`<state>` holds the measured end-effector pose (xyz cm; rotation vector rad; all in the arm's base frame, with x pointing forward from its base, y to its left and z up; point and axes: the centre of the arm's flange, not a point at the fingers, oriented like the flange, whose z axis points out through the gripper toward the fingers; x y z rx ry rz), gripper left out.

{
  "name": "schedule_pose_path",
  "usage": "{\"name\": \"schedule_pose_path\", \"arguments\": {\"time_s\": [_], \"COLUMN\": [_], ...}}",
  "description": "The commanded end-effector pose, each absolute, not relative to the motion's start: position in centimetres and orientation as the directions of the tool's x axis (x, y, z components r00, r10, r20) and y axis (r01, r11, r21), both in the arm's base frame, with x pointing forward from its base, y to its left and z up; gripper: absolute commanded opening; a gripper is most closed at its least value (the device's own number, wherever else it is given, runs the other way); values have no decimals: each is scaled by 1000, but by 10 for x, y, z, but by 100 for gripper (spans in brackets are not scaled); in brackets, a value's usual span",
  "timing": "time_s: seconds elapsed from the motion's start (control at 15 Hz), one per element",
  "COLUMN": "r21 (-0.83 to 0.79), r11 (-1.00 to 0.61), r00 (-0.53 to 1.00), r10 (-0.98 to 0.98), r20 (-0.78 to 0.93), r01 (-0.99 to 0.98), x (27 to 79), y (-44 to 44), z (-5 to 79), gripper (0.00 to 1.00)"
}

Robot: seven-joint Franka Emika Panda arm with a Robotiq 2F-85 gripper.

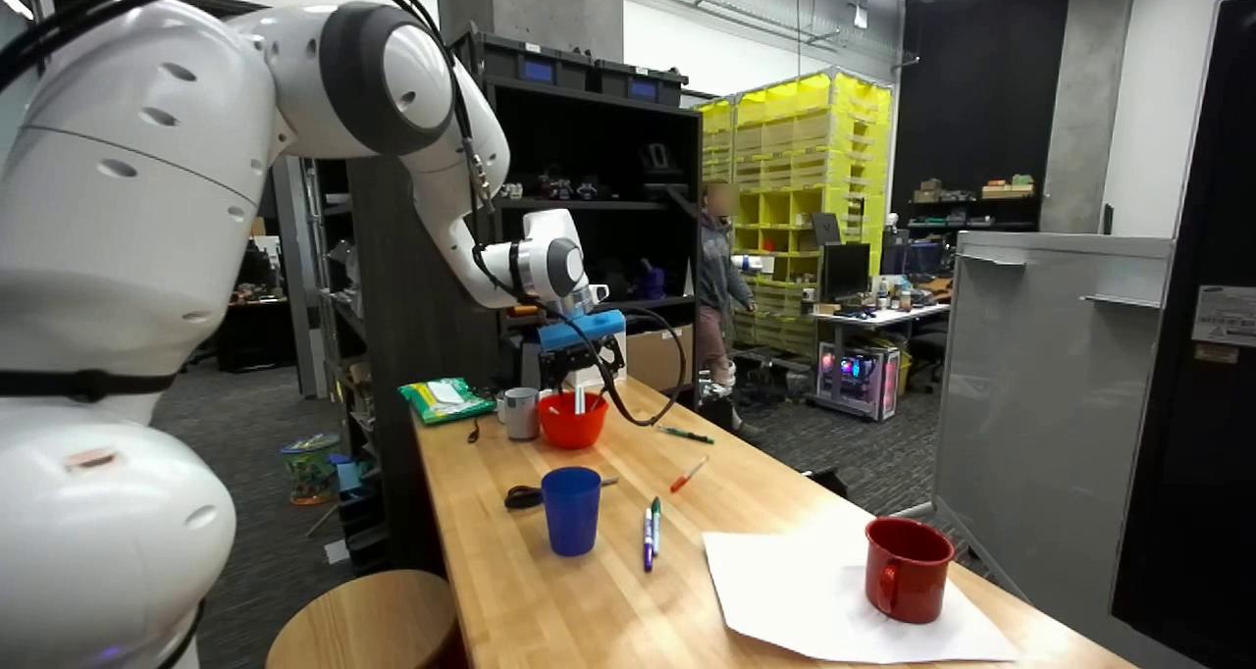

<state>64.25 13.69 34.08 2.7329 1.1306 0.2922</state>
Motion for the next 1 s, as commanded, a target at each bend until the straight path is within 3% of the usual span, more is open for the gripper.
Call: {"name": "schedule_pose_path", "arguments": {"time_s": [0.0,0.87,0.93], "r21": [210,115,110], "r11": [-688,-691,-690], "r00": [674,674,674], "r10": [725,722,723], "r20": [144,158,152], "r01": [695,714,715], "x": [691,743,744], "y": [154,156,155], "z": [336,284,281], "gripper": [100,100,92]}}
